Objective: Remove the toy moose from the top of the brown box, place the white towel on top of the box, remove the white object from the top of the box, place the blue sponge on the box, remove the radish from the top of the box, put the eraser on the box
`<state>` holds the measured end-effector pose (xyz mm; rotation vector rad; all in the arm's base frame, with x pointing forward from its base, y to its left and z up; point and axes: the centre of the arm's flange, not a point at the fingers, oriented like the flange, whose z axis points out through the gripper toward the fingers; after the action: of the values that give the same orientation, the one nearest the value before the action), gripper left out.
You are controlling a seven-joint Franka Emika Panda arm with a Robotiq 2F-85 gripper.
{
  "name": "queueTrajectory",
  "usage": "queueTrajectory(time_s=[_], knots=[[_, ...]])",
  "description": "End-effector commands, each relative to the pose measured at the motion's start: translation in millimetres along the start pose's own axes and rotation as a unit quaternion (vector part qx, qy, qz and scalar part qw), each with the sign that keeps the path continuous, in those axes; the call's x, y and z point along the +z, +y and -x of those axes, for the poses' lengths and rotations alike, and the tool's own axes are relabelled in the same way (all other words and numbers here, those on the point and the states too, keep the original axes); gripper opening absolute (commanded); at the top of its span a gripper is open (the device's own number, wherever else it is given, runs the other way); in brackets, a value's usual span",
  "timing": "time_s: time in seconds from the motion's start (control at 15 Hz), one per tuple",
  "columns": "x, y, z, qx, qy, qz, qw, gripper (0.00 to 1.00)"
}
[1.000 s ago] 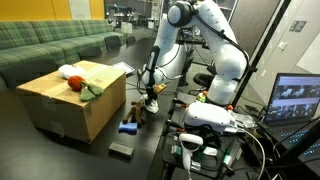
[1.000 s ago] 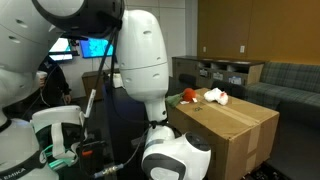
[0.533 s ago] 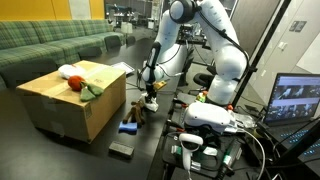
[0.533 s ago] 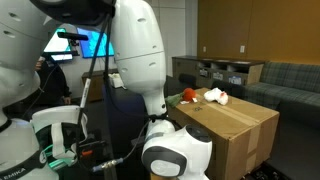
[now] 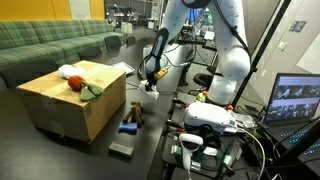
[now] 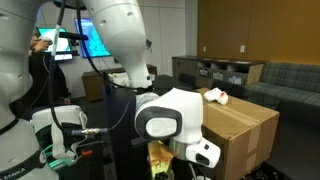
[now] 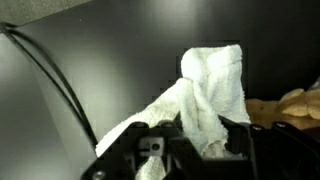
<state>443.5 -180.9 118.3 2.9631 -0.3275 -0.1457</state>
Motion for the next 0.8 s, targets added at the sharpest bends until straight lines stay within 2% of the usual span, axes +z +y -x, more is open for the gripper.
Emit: queueTrajectory(time_s=[0.0,0.2,0.33,0.73], knots=[[-86.2,-17.9,4.6,0.008,0.051,0.037,0.9979,0.12],[-139.2,-48.5,-16.4,0.011,0.097,0.042,0.9943,0.12],[-167.2,-80.6,-28.7,0.015,0.134,0.044,0.9899,0.12],[-231.8,-166.9,-65.2,0.016,0.206,0.015,0.9782,0.12]])
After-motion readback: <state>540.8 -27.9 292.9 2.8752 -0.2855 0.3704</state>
